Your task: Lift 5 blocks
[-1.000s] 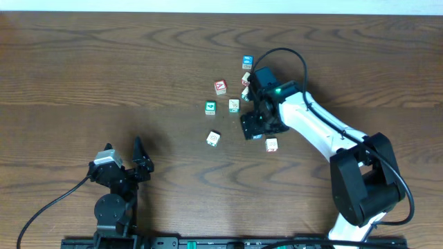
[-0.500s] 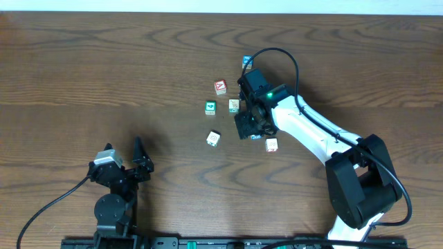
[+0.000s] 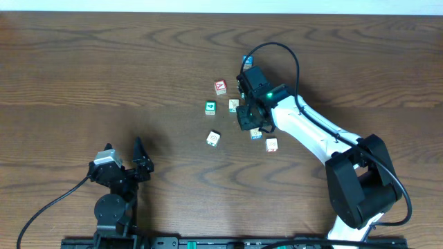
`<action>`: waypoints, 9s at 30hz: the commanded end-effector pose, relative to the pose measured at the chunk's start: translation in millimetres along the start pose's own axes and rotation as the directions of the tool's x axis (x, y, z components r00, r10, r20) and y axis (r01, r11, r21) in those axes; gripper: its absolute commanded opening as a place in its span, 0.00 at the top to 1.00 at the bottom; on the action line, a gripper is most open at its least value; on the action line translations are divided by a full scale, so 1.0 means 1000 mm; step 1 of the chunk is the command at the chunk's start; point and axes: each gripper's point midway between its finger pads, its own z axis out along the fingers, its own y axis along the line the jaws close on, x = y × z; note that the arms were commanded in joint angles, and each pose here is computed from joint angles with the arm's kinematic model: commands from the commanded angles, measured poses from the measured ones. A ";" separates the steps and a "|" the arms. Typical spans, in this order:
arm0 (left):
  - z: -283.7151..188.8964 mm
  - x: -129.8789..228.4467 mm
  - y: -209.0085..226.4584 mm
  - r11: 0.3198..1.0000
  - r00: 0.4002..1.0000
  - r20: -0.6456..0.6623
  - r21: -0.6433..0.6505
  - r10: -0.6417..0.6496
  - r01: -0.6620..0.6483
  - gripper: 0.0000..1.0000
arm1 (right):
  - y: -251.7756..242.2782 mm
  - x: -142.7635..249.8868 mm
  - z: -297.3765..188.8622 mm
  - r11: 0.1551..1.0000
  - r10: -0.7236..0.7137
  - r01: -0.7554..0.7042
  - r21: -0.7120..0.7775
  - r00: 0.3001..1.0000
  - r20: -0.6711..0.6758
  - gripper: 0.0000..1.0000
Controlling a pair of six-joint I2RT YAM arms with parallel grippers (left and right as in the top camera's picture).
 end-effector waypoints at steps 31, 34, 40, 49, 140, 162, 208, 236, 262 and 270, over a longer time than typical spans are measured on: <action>0.001 0.017 0.007 1.000 0.999 -0.049 -0.026 0.008 -0.009 0.24 | -0.020 0.009 0.039 0.993 0.028 -0.021 0.113 0.998 -0.056 0.99; 0.001 0.017 0.007 1.000 0.999 -0.049 -0.026 0.008 -0.009 0.23 | -0.023 0.013 0.038 0.991 0.038 -0.029 0.127 0.997 -0.073 0.99; 0.001 0.017 0.007 1.000 0.999 -0.049 -0.026 0.008 -0.009 0.23 | -0.029 0.021 0.037 0.985 0.078 -0.062 0.159 0.992 -0.097 0.99; 0.001 0.017 0.007 1.000 0.999 -0.049 -0.026 0.008 -0.009 0.23 | -0.032 0.031 0.035 0.975 0.149 -0.125 0.182 0.981 -0.124 0.99; 0.001 0.017 0.007 1.000 0.999 -0.049 -0.026 0.008 -0.009 0.23 | -0.135 -0.036 -0.016 0.824 0.510 -0.509 0.248 0.858 0.062 0.19; 0.001 0.017 0.007 1.000 0.999 -0.049 -0.026 0.008 -0.009 0.24 | -0.172 -0.040 0.001 0.782 0.562 -0.564 0.264 0.822 0.091 0.38; 0.001 0.017 0.007 1.000 0.999 -0.049 -0.026 0.008 -0.009 0.24 | -0.174 0.012 0.032 0.802 0.542 -0.469 0.370 0.832 -0.121 0.99; 0.001 0.017 0.007 1.000 0.999 -0.049 -0.026 0.007 -0.008 0.24 | -0.137 0.008 0.035 0.856 0.454 -0.386 0.345 0.879 -0.143 0.99; 0.001 0.017 0.007 1.000 0.999 -0.049 -0.026 0.008 -0.009 0.23 | -0.164 0.045 0.018 0.865 0.448 -0.323 0.384 0.841 -0.302 0.99; 0.001 0.017 0.007 1.000 0.999 -0.049 -0.026 0.008 -0.009 0.23 | -0.157 0.037 0.023 0.892 0.395 -0.286 0.351 0.870 -0.294 0.99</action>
